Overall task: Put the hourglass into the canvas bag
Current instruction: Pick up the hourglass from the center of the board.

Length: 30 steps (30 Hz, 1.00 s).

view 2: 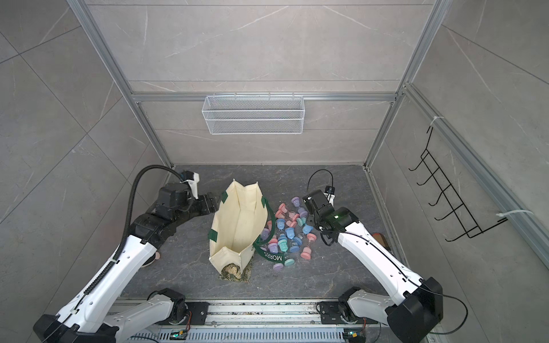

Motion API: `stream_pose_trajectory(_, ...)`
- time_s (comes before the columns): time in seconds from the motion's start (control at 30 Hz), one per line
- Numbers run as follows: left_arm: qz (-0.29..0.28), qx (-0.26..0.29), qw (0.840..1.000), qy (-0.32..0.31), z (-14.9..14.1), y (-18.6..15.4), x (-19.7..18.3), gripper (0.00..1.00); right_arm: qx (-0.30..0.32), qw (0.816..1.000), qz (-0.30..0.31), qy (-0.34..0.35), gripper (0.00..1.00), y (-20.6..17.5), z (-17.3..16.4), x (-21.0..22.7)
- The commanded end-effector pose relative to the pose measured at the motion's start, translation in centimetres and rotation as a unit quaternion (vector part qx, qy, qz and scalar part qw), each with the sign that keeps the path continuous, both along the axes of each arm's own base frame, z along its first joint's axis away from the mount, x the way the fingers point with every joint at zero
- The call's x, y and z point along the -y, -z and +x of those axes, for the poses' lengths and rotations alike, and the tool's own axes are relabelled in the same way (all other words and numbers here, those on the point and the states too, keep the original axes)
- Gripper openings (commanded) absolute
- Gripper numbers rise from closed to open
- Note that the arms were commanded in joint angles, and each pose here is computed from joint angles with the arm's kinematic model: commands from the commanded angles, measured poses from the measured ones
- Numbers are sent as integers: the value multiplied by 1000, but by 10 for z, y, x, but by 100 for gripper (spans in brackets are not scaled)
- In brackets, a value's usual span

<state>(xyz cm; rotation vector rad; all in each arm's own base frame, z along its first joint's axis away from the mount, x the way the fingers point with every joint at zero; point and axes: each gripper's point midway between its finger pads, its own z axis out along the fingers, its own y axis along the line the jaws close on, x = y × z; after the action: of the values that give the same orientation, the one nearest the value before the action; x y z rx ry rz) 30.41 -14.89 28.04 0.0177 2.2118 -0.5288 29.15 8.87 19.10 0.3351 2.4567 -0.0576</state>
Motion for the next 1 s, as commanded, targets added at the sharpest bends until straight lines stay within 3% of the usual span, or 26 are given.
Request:
stream_pose_trajectory(0.0,49,-57,996,40,-19,27,0,79,-7,999,26,-31,70,4,-18,-7)
stream_pose_trajectory(0.13,59,-87,992,65,-28,42,4,75,54,997,53,2,65,-11,-30,8)
stream_pose_trajectory(0.27,75,-106,989,71,-30,58,3,69,68,997,46,-1,66,-4,-28,10)
stream_pose_trajectory(0.37,92,-118,987,66,-31,71,-2,59,24,999,32,-29,53,11,-23,-1)
stream_pose_trajectory(0.43,98,-117,987,59,-31,76,-5,50,-16,1000,20,-10,50,21,-27,2)
stream_pose_trajectory(0.5,90,-111,988,58,-30,77,-4,34,-34,999,38,-17,49,37,-30,-6)
stream_pose_trajectory(0.63,88,-100,989,66,-31,77,-2,16,-66,996,58,-21,47,65,-36,-16)
stream_pose_trajectory(0.83,75,-78,992,64,-29,72,-1,10,-143,989,32,-11,48,99,-49,-13)
stream_pose_trajectory(0.97,68,-64,994,62,-29,68,-1,0,-174,984,30,-10,55,118,-59,-11)
